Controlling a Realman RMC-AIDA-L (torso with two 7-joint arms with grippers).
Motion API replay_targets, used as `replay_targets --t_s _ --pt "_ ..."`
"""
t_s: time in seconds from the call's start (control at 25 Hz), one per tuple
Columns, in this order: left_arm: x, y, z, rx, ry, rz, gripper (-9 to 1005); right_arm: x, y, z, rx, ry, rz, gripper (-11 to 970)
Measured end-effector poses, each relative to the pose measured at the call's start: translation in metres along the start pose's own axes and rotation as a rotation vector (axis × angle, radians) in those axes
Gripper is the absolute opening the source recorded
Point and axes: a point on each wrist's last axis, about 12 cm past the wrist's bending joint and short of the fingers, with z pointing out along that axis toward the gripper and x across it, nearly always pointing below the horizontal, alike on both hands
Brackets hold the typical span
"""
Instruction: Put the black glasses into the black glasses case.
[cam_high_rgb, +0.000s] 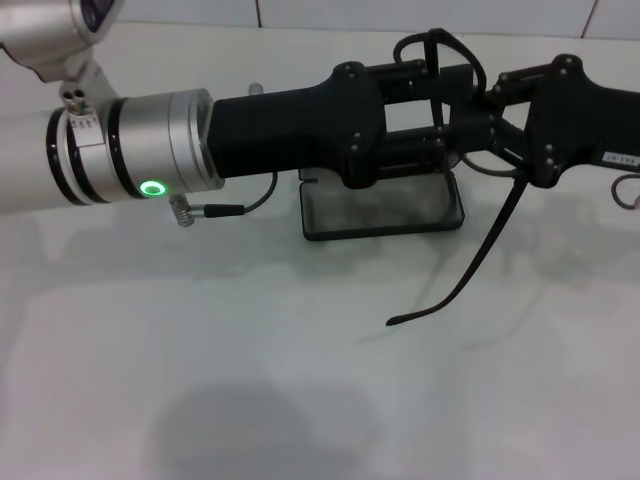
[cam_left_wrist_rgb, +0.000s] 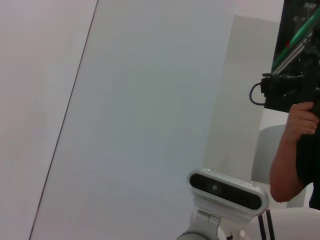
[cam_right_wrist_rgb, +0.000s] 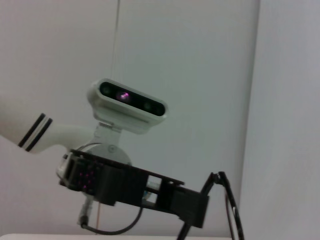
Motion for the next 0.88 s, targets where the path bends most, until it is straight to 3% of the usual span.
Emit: replay_targets --t_s 0.64,0.88 --pt "0.0028 -0.0029 0.0050 0.012 -0.008 0.000 636 0.0040 0.0020 -0.0005 0.007 -0.025 0.034 98" --pt "-0.0016 -0.0037 0.0075 0.031 -0.017 0.018 636 0.0059 -0.0038 -0.0086 0.067 -0.042 0.059 97"
